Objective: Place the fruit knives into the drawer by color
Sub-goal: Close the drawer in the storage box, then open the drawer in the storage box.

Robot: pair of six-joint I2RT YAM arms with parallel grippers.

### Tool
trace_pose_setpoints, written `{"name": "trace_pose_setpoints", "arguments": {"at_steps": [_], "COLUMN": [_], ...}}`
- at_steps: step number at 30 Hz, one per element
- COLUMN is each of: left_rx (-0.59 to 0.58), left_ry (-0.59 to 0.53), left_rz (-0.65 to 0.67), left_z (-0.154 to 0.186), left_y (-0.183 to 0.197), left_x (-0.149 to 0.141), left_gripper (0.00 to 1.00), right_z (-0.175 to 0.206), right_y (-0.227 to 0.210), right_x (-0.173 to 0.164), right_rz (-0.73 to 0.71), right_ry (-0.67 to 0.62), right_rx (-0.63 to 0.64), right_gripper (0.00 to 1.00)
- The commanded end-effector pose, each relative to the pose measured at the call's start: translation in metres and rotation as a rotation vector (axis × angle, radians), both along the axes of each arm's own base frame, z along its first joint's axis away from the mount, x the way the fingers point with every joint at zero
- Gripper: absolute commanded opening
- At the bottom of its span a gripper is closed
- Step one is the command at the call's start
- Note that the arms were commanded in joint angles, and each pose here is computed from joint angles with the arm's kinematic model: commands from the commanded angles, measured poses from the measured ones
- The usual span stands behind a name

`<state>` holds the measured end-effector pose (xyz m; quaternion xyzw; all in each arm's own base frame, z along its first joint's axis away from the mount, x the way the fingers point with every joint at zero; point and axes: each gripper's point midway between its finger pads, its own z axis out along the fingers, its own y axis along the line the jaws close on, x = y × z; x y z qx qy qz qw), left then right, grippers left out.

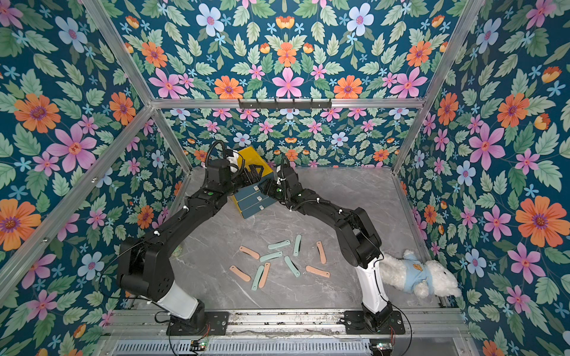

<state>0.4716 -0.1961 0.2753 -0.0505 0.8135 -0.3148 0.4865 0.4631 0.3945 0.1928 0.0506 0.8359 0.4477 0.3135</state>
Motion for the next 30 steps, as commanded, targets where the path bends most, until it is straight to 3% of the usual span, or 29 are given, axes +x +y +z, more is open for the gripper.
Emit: {"name": "trace_pose_setpoints", "arguments": {"at_steps": [1,6,10,24,27,30], "left_rx": [0.018,0.006,0.002,-0.007,-0.006,-0.004], "left_ry": [0.140,0.137,0.141,0.142,0.144,0.148], "left_rz": [0.017,0.020,0.016,0.007,0.009,0.007], "left_z": [-0.032,-0.031,-0.033,-0.033,-0.033,-0.035], "left_y": [0.006,0.007,0.006,0.005,0.005,0.005], "left_x": [-0.012,-0.013,-0.013,-0.010,-0.010,-0.010], "left_gripper": [0.99,0.99,0.99,0.99,0.99,0.99], "right_z": [0.023,-0.005,-0.019,-0.042,-0.043,-0.045], "right_y": [-0.004,0.001,0.015,0.033,0.035,0.036], "right_x": [-0.013,-0.029,-0.024,-0.006,-0.001,0.001], "right_rz": [-0.020,-0.002,0.020,0.009,0.004,-0.002], "right_ry": [-0.046,0.030,0.074,0.136,0.133,0.128], "right_rx": [0.098,0.163,0.228,0.259,0.264,0.265], "right_gripper": [0.64,0.59,0.51,0.44,0.37,0.23]}}
